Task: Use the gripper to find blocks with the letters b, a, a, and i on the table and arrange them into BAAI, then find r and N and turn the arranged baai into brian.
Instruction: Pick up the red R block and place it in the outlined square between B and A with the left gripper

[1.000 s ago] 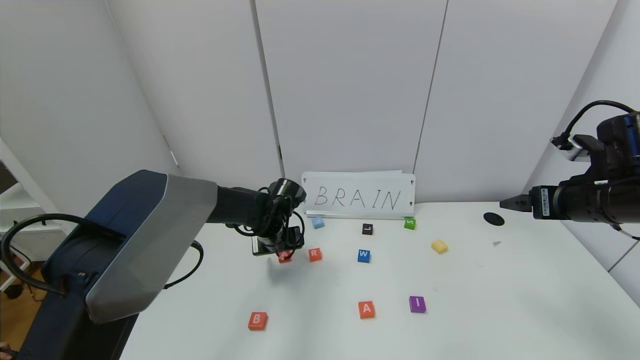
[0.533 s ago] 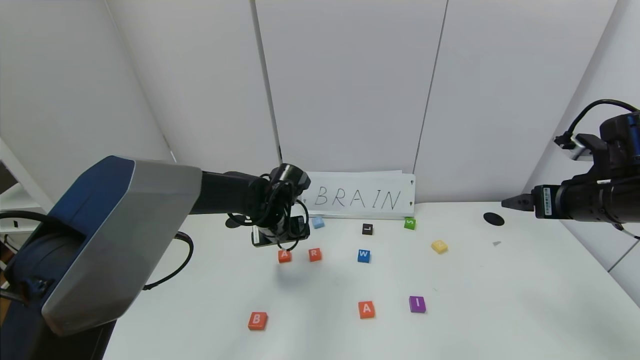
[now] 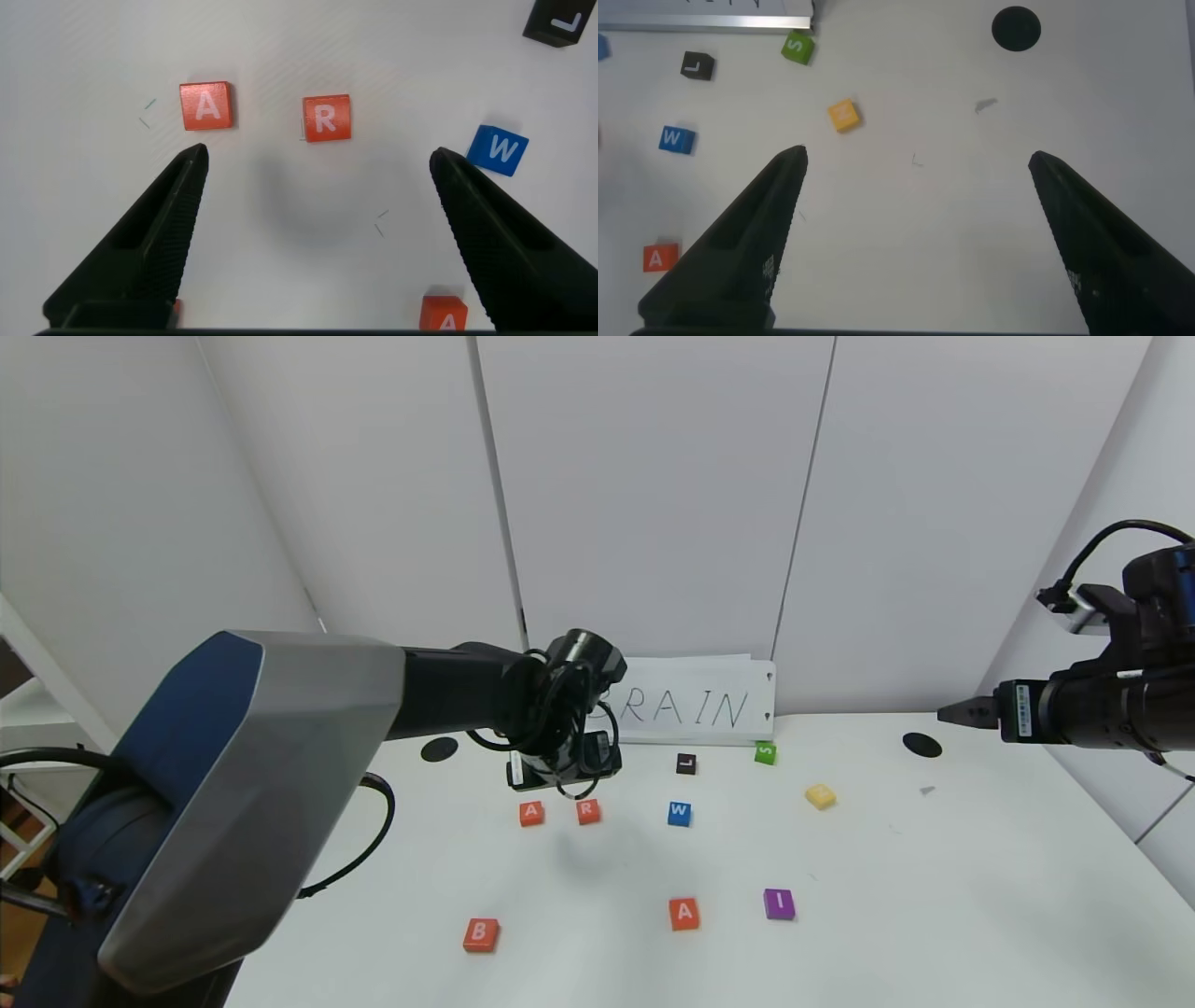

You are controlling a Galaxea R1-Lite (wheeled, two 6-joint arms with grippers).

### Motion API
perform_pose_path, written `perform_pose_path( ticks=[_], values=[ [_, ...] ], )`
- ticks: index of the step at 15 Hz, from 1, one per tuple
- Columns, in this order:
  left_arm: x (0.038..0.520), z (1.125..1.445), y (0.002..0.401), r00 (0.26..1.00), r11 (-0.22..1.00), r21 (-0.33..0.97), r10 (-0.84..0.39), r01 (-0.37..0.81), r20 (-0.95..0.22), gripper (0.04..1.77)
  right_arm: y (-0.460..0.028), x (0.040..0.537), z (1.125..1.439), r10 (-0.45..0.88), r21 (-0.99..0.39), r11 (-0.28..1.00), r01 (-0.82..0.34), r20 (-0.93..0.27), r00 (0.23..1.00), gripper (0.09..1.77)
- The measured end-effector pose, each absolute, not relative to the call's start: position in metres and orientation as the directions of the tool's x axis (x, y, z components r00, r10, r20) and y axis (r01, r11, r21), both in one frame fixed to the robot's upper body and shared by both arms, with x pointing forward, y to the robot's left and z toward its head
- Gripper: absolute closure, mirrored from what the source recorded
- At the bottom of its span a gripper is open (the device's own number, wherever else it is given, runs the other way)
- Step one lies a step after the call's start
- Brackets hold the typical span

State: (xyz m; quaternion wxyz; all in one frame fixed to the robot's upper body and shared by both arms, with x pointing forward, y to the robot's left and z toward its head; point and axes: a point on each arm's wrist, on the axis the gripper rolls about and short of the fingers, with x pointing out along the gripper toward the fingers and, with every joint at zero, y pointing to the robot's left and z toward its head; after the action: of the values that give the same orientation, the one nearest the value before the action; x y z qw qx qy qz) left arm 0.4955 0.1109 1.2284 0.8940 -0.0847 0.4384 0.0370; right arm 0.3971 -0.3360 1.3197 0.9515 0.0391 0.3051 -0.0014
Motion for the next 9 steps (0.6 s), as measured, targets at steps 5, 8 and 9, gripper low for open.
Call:
perform_pose_path(
  ticks=[5,8,9],
  values=[
    [0.507,1.205,0.098,0.617,0.984,-0.114,-0.007,-0.134,-0.787,0.11,-0.338,0.398,1.32,0.014,0.073,0.997,0.035,-0.579,0.815,0.15],
    [0.512,1.19,0.096,0.607,0.986,-0.102,-0.001,-0.133,-0.795,0.11,-0.338,0.399,1.319,0.015,0.074,0.997,0.035,-0.582,0.813,0.15],
    [0.513,1.186,0.096,0.606,0.986,-0.101,0.001,-0.134,-0.795,0.11,-0.339,0.4,1.318,0.014,0.073,0.997,0.036,-0.583,0.812,0.15]
  ],
)
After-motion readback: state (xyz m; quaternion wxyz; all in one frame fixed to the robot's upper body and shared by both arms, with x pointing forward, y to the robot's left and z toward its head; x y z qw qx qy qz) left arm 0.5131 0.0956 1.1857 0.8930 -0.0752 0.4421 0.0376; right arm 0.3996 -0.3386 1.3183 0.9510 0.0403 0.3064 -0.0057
